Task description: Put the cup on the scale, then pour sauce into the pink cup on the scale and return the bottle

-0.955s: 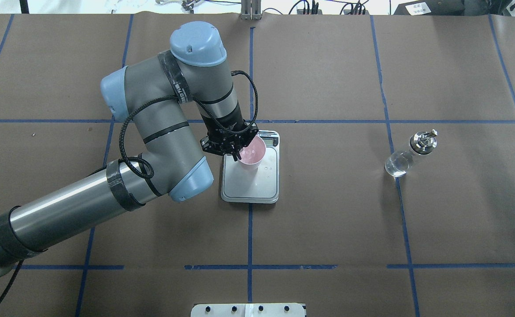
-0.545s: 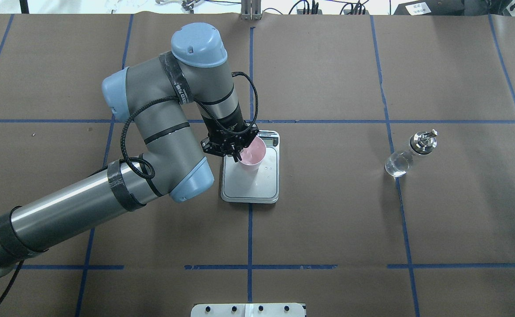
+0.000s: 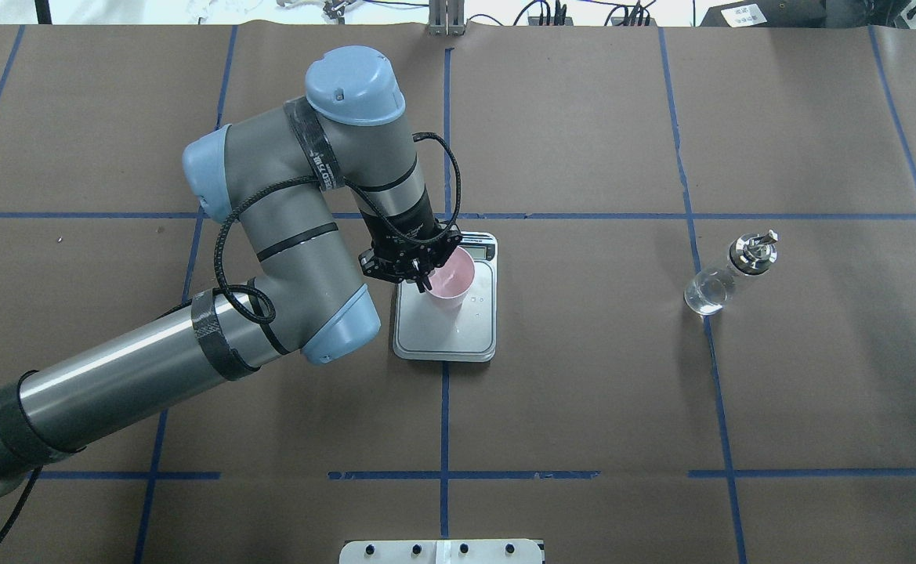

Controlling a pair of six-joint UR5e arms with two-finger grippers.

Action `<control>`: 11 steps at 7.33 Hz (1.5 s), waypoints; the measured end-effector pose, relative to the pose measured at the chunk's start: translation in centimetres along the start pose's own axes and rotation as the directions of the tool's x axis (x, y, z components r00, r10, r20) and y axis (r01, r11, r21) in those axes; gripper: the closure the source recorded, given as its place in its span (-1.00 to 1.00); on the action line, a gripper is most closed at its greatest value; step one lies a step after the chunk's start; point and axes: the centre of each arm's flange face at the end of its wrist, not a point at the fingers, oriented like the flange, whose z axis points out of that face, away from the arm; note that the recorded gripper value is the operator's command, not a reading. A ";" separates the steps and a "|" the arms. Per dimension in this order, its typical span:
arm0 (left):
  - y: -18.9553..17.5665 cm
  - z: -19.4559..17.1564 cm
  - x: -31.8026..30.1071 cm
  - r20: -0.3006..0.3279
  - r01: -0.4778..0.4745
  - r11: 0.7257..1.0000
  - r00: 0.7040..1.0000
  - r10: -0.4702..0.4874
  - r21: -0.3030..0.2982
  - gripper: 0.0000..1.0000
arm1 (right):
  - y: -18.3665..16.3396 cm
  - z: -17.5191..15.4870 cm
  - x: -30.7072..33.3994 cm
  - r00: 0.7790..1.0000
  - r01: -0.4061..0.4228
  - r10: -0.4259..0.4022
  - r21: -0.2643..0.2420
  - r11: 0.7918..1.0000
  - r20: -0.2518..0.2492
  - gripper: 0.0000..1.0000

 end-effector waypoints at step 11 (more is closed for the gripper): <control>2.4 -9.8 -8.8 -0.171 -0.078 0.992 0.981 0.094 0.099 -0.98 | 6.7 -0.2 -9.5 0.987 -0.070 0.025 0.282 0.957 0.160 -1.00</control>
